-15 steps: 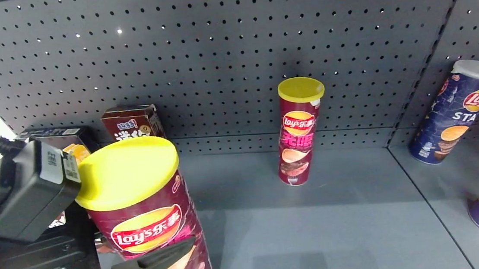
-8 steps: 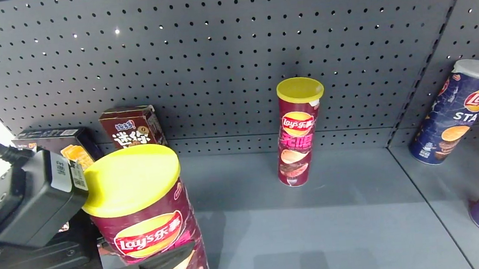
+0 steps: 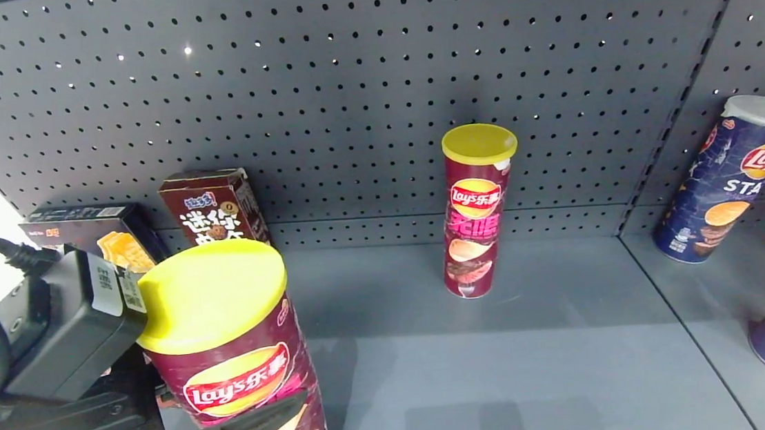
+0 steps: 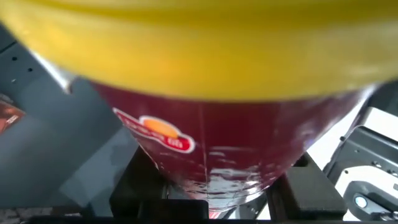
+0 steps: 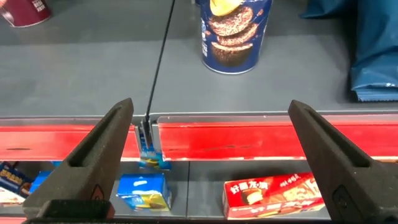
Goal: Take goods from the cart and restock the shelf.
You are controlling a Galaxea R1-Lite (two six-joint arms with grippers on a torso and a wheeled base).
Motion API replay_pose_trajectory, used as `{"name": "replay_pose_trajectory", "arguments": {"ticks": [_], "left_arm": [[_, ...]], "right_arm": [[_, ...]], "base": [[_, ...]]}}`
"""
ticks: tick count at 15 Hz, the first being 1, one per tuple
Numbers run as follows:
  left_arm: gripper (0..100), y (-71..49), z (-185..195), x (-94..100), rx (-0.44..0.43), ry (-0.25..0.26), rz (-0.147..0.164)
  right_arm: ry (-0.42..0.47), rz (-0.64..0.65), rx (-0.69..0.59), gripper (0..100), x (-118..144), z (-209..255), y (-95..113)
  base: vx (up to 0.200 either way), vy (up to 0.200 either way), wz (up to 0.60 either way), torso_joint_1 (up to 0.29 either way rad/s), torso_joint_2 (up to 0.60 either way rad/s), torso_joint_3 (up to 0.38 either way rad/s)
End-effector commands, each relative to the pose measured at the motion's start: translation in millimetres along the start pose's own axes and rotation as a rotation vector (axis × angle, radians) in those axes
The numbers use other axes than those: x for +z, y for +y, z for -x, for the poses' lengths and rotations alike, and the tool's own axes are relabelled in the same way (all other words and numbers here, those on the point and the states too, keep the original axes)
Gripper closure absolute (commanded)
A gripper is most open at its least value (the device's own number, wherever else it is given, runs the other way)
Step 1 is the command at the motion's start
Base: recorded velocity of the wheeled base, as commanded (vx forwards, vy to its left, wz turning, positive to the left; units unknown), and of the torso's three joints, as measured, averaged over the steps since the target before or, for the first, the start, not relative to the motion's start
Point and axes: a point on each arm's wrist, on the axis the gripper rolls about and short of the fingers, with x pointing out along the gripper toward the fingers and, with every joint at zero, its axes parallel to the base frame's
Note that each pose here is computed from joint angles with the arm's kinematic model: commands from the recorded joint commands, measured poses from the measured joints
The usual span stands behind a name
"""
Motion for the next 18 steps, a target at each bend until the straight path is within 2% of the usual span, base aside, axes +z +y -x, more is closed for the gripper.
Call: {"name": "replay_pose_trajectory", "arguments": {"ticks": [1,2,3,4,6,7,8,9,10,11,12,13,14,18], "left_arm": [[100,0.0,2,0.1,0.008,-0.003,-0.001],[100,-0.1,4,0.3,0.016,-0.01,-0.002],[100,-0.1,4,0.3,0.016,-0.01,-0.002],[100,-0.8,9,-1.5,0.039,0.01,-0.002],[100,-2.4,18,-2.1,0.077,0.042,-0.008],[100,-2.5,20,-2.8,0.086,0.053,-0.007],[100,-2.7,24,-2.2,0.093,0.051,-0.007],[100,-2.6,24,-2.8,0.097,0.053,-0.007],[100,-2.5,24,-2.4,0.096,0.051,-0.007],[100,-1.6,24,-2.0,0.102,0.051,-0.003],[100,-1.7,24,-3.0,0.1,0.052,-0.002],[100,-1.7,24,-3.0,0.1,0.052,-0.002],[100,-1.7,23,-3.8,0.098,0.054,0.002],[100,0.5,17,-3.8,0.095,0.07,0.009]], "right_arm": [[-0.002,0.009,0.005,0,0,0,0],[-0.072,-0.003,-0.001,0,24,5,1],[-0.072,-0.003,-0.001,0,24,5,1],[-0.062,-0.002,0.017,0,135,-9,8],[-0.026,0.041,0.124,0,126,-3,8],[-0.043,0.058,0.173,0,121,3,9],[-0.065,0.066,0.256,0,115,9,9],[-0.096,0.075,0.399,0,112,17,11],[-0.101,0.077,0.416,0,112,18,12],[-0.087,0.08,0.574,0,116,25,15],[-0.075,0.079,0.649,0,123,27,17],[-0.075,0.079,0.649,0,123,27,17],[-0.009,0.063,0.714,0,137,14,20],[0.114,0.081,0.721,0,157,-29,24]], "base": [[0.0,0.0,0.0,0.0,0.0,0.0],[0.0,0.0,0.0,0.0,0.0,0.0],[0.0,0.0,0.0,0.0,0.0,0.0],[0.0,0.0,0.0,0.0,0.0,0.0],[0.0,0.0,0.0,0.0,0.0,0.0],[0.0,0.0,0.0,0.0,0.0,0.0],[0.0,0.0,0.0,0.0,0.0,0.0],[0.0,0.0,0.0,0.0,0.0,0.0],[0.0,0.0,0.0,0.0,0.0,0.0],[0.0,0.0,0.0,0.0,0.0,0.0],[0.0,0.0,0.0,0.0,0.0,0.0],[0.0,0.0,0.0,0.0,0.0,0.0],[0.0,0.0,0.0,0.0,0.0,0.0],[0.0,0.0,0.0,0.0,0.0,0.0]]}}
